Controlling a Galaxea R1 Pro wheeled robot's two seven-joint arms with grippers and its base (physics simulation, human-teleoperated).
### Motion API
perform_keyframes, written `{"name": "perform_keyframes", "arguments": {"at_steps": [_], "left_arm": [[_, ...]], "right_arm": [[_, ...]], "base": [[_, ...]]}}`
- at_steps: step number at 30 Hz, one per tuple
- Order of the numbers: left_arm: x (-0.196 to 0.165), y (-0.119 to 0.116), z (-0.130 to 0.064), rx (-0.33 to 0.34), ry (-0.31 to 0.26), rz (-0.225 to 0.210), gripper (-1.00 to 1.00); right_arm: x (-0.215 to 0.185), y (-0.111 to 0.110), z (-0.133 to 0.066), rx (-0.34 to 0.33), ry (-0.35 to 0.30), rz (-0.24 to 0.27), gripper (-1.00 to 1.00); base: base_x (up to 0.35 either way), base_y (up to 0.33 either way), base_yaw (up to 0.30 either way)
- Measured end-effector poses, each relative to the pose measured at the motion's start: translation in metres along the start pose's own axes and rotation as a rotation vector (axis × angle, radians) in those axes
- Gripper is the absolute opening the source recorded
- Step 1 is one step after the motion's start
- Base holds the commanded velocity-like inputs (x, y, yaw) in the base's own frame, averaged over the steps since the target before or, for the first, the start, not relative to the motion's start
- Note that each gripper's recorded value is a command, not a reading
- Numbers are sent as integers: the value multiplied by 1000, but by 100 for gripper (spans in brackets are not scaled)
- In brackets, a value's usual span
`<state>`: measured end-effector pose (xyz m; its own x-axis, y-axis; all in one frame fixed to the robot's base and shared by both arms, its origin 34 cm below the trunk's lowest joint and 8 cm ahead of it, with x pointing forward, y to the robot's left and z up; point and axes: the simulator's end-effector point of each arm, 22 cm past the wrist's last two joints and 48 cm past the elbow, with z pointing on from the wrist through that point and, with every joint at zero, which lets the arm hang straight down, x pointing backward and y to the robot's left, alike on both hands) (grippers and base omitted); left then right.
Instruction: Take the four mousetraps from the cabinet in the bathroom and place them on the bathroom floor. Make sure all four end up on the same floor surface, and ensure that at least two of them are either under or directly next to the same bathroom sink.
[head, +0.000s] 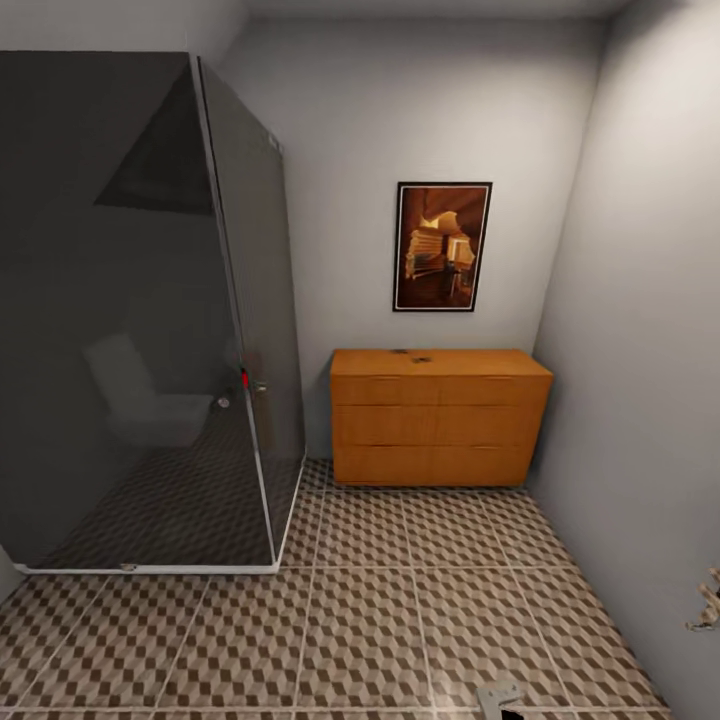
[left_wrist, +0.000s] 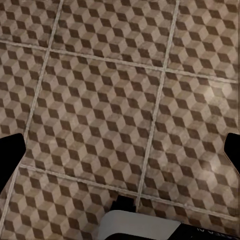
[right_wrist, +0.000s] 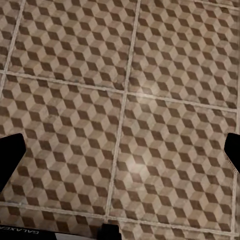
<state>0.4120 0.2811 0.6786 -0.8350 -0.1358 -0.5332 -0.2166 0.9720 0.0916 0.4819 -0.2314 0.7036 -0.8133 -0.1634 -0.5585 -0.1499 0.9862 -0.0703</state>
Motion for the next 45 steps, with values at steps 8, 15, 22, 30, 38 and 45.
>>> {"name": "perform_keyframes", "arguments": {"at_steps": [8,15,22,30,38,45], "left_arm": [[-1,0,0,-1,-2,0,100],[-1,0,0,-1,-2,0,100],[-1,1,0,-2,-2,0,100],[-1,1,0,-2,-2,0,100],[-1,1,0,-2,-3,0,100],[-1,1,0,-2,-3,0,100]], "right_arm": [[-1,0,0,0,-2,0,100],[-1,0,0,0,-3,0,100],[-1,0,0,0,-2,0,100],[-1,0,0,0,-3,0,100],[-1,0,0,0,-2,0,100],[-1,0,0,0,-3,0,100]], "base": [[328,-73,-186],[328,-78,-44],[328,-79,-3],[328,-79,-128],[328,-26,-29],[328,-2,-3]]}}
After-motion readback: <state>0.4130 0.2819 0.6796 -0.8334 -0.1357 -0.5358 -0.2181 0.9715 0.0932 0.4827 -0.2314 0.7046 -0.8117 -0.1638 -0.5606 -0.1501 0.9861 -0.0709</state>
